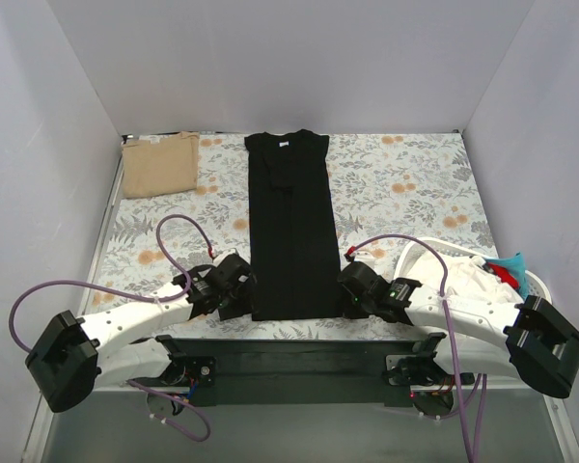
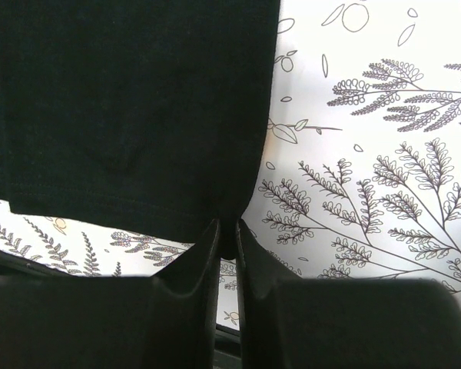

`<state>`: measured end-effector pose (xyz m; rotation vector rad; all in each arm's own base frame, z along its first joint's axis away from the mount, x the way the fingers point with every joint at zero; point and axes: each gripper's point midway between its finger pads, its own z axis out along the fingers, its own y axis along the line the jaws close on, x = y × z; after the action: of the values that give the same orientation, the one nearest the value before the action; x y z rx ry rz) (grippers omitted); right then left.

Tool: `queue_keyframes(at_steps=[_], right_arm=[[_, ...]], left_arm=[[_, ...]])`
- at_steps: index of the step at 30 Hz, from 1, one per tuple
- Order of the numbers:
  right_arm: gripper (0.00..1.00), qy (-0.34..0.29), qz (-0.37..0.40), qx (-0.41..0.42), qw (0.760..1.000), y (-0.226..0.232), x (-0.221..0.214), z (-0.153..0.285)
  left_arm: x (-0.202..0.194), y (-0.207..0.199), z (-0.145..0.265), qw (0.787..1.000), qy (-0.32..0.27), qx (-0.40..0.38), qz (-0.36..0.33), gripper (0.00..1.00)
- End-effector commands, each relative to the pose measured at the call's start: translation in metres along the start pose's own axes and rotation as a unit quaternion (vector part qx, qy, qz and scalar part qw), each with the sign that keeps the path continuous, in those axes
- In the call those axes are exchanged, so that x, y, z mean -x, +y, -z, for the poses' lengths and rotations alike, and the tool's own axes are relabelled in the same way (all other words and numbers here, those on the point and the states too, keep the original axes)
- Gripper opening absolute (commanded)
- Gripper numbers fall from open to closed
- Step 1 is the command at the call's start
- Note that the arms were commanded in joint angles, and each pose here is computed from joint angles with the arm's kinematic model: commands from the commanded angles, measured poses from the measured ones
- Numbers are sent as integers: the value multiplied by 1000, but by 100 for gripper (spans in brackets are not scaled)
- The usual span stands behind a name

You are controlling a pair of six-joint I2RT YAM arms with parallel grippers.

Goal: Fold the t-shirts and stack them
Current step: Fold the tshirt

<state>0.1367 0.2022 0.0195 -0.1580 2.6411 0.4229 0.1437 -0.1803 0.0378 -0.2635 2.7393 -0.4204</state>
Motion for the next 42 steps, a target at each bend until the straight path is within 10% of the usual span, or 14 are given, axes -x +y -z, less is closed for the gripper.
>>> queue_keyframes(at_steps=[1, 17, 29, 42], right_arm=[[16, 28, -1, -19, 999, -12, -17, -3], [16, 25, -1, -15, 1000, -12, -17, -1], [12, 26, -1, -12, 1000, -11, -17, -1], [1, 25, 6, 19, 999, 8, -9, 28]], left_arm=[[2, 1, 0, 1000, -12, 13, 15, 46], [-10, -2, -19, 1000, 7, 18, 16, 33], [-29, 11, -22, 999, 28, 22, 25, 0], [-14, -6, 13, 997, -30, -69, 11, 0]])
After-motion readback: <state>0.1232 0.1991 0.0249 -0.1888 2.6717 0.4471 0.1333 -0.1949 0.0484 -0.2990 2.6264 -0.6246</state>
